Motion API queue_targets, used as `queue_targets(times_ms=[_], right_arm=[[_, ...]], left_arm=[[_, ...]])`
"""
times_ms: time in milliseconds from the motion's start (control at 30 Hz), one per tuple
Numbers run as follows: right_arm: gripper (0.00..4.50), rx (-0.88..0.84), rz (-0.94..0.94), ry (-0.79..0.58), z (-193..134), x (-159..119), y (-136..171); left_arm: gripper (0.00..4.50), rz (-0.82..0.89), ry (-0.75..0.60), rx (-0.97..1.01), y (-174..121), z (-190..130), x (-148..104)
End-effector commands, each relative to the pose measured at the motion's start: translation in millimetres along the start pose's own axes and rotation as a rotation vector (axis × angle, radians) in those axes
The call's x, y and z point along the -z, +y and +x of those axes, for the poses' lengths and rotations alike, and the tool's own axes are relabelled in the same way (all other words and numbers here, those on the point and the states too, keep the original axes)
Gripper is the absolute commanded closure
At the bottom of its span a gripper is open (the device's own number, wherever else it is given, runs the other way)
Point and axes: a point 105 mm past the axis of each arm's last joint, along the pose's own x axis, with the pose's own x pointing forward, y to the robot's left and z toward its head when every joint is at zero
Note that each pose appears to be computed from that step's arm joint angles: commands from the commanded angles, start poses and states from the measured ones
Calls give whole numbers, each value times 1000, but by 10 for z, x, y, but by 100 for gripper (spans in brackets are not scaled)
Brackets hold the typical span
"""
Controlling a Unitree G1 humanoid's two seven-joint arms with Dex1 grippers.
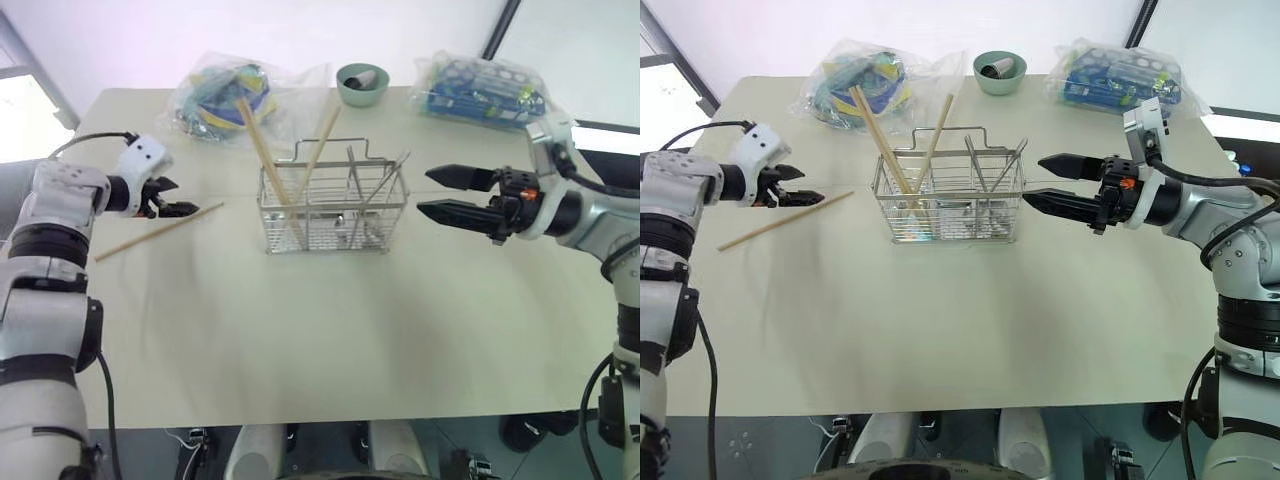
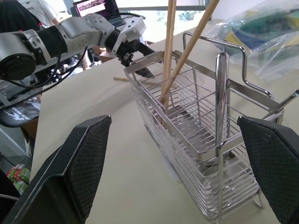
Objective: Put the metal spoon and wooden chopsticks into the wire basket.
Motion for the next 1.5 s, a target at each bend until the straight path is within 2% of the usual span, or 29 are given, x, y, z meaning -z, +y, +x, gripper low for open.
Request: queue_targets(times_ms=[33,433,533,700,733,967,1033,1100,1133,1200,1267,1300,1333,1500], right_arm=[[3,-4,-41,-21,-44,-120,68],[3,16,-37,-7,-109,-181,112],[3,26,-39,-10,-136,-204,114],[3,33,-39,-17,-149,-209,115],[3,33,-40,-20,-145,-208,114],[3,33,-40,-36,-107,-189,96],[3,34,-40,-42,-102,-183,94],[3,36,-39,-46,-102,-177,92],[3,37,-39,-47,-103,-173,92],[3,38,-39,-48,-104,-166,99],[3,47,-36,-54,-115,-152,107],[3,50,-33,-60,-120,-149,114],[3,53,-30,-64,-124,-147,120],[3,59,-23,-65,-137,-136,132]], left_arm=[[94,27,14,-16,13,45,-12],[94,-26,109,-12,-199,367,274],[181,-55,90,1,-225,384,255],[431,-67,57,5,-212,379,160],[446,-74,48,5,-204,371,138],[446,-122,-44,-20,-102,287,-72],[446,-178,-170,-65,-5,231,-344],[446,-251,-363,-96,88,126,-743],[446,-312,-502,-103,141,22,-1011],[446,-405,-695,-95,202,-165,-1343],[446,-495,-1105,-122,240,-757,-2040],[446,-522,-1237,-117,194,-1012,-2219],[446,-547,-1314,-104,128,-1179,-2319],[446,-576,-1459,-79,-177,-1566,-2569]])
